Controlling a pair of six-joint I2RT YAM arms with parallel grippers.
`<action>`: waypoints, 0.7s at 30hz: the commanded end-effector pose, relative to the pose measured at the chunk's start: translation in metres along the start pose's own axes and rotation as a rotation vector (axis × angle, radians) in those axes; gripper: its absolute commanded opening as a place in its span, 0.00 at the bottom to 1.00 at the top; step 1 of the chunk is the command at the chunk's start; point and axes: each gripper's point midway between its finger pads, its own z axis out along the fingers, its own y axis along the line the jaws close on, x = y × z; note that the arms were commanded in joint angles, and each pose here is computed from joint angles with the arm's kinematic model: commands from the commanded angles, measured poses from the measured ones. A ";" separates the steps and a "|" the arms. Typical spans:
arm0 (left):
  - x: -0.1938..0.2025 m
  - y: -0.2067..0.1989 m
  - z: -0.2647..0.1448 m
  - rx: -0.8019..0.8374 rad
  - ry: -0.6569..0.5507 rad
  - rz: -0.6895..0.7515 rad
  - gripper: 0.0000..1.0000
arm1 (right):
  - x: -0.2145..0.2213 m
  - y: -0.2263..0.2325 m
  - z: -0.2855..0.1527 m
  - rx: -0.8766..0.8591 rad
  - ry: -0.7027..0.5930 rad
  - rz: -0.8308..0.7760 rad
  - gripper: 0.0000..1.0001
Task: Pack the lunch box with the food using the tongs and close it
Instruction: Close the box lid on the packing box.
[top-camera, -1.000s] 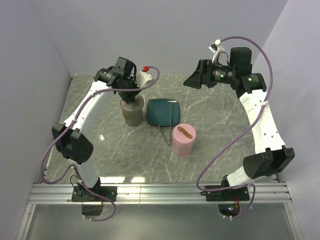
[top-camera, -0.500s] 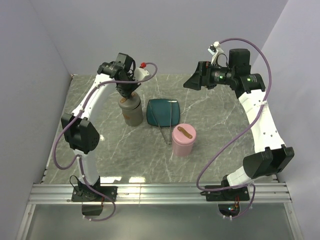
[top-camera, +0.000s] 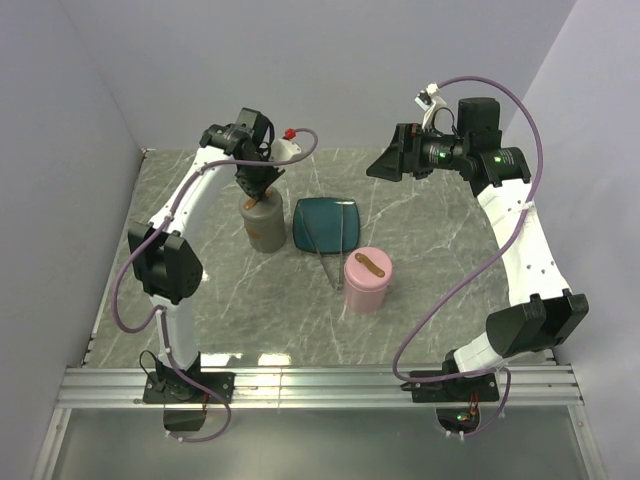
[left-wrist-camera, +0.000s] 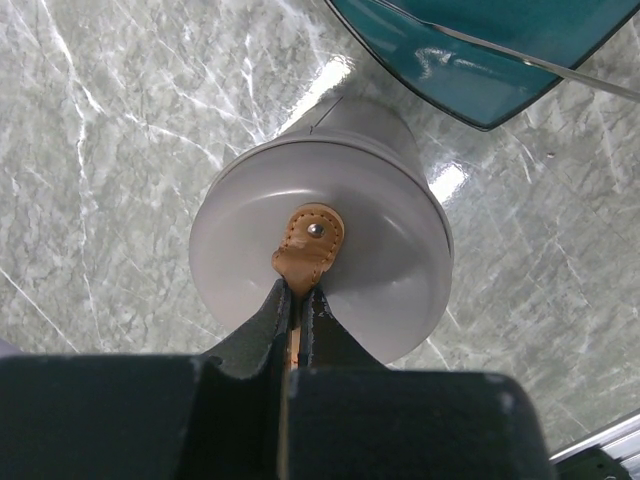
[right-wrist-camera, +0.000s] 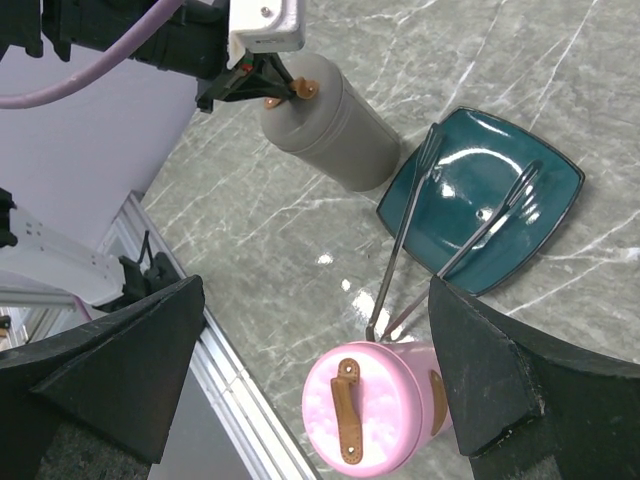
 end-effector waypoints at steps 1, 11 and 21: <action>-0.006 0.000 0.001 0.001 -0.002 0.004 0.01 | -0.002 0.008 -0.003 -0.027 -0.006 -0.027 1.00; 0.009 -0.011 0.030 0.065 0.083 0.024 0.01 | 0.002 0.007 -0.001 -0.031 0.005 -0.020 1.00; 0.026 -0.030 0.046 0.153 0.132 0.016 0.01 | 0.003 0.006 -0.001 -0.030 0.009 -0.022 1.00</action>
